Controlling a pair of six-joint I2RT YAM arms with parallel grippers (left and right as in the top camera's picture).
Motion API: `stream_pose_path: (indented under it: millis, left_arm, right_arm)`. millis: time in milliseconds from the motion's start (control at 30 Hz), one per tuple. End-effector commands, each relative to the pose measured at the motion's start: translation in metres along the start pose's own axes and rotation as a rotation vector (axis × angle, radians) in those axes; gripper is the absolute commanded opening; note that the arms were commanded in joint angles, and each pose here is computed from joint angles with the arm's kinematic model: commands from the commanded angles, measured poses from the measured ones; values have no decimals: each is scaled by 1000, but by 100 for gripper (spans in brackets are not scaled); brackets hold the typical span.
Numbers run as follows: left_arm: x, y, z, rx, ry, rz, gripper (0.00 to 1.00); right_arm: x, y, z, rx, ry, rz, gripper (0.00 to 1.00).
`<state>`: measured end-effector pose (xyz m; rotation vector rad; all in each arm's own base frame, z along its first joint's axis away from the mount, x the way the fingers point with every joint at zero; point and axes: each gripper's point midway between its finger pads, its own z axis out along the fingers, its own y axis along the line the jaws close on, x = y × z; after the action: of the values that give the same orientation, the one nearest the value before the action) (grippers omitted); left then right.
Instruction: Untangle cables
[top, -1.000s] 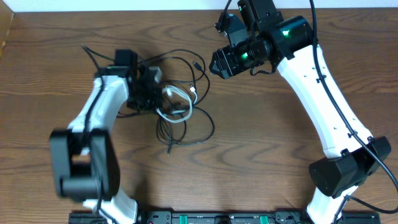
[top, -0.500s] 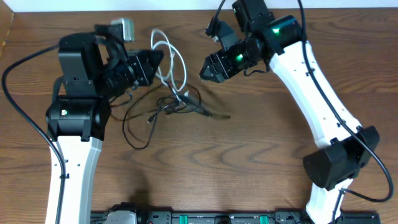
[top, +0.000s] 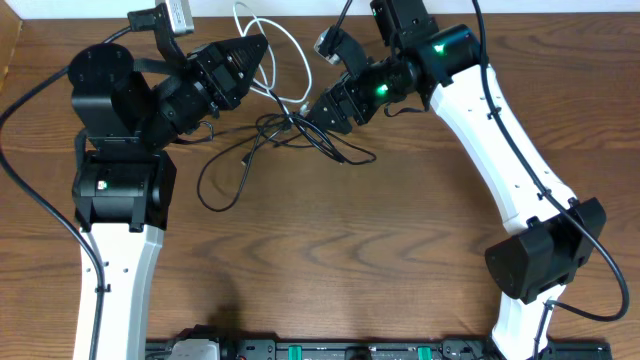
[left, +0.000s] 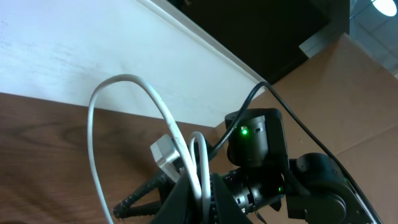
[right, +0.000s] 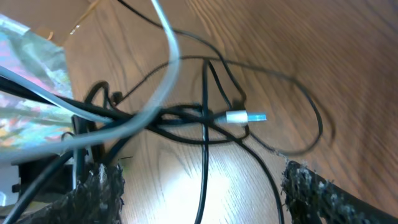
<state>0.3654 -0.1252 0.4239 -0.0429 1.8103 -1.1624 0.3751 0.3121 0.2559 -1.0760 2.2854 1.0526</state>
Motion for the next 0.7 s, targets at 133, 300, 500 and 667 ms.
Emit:
stream_pose_path:
  millis: [133,300,500,667]
  left_arm:
    - [-3,-7,-2,17,-4,5,7]
    - [2,-4,-1,8,16,-14,7]
    - [2,-4,-1,9,16,-13,7]
    - [2,-4,-1,9,15,-13,7]
  right_arm:
    - [-17,22,-30,-276,-135,-39,75]
    - [-22,22,-48,-346,-195,-54,73]
    - [-1,47,-9,-292,-67,-194,67]
    - [18,58,14,-227,51,-243,32]
